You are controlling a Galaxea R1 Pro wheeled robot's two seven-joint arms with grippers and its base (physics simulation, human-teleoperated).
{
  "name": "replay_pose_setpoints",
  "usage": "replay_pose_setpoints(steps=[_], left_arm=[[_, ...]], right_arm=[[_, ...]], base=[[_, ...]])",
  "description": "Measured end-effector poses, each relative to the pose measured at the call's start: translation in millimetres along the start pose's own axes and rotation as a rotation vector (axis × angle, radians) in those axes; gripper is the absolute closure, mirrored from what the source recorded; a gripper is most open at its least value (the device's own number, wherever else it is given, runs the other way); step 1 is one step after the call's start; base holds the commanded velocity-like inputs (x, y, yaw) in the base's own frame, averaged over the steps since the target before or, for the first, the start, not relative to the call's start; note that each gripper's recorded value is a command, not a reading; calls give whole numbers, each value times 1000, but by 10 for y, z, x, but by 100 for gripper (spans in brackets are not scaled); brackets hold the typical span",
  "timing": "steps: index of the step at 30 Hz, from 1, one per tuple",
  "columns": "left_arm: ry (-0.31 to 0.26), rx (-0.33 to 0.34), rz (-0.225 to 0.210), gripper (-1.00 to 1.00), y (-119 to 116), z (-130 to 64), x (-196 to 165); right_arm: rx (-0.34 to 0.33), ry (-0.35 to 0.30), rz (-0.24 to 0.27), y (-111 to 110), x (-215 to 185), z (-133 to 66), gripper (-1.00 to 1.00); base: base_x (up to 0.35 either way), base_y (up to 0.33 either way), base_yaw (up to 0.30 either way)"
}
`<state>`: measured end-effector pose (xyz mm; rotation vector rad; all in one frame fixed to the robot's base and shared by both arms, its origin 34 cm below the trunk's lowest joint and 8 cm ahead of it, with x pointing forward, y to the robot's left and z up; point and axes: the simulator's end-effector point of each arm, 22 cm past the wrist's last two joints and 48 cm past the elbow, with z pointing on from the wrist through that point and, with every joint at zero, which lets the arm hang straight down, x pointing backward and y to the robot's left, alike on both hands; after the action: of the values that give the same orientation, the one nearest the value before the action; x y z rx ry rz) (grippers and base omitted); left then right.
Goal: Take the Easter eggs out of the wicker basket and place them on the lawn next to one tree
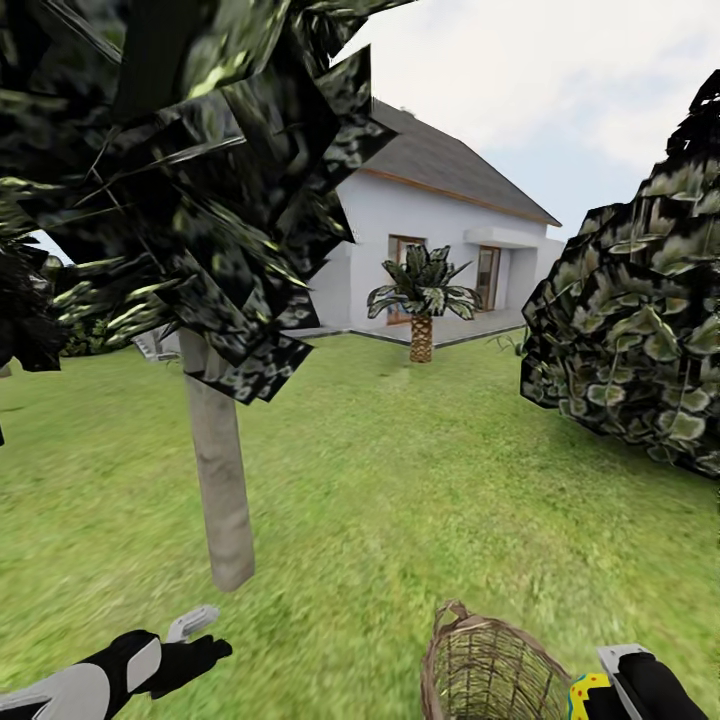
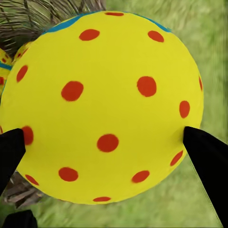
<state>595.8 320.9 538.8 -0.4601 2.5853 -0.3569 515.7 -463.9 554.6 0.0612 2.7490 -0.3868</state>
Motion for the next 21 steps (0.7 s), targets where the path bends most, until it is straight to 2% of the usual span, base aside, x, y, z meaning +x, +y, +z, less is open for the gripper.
replay_pose_setpoints(steps=[6, 21], left_arm=[[-3, 2, 1, -100, -3, -1, -7], [-3, 3, 4, -100, -13, 3, -5]], right_arm=[[2, -7, 1, -14, -28, -12, 100], [2, -11, 9, -36, -46, -23, 100]], base=[[10, -90, 0], [0, -318, 0]])
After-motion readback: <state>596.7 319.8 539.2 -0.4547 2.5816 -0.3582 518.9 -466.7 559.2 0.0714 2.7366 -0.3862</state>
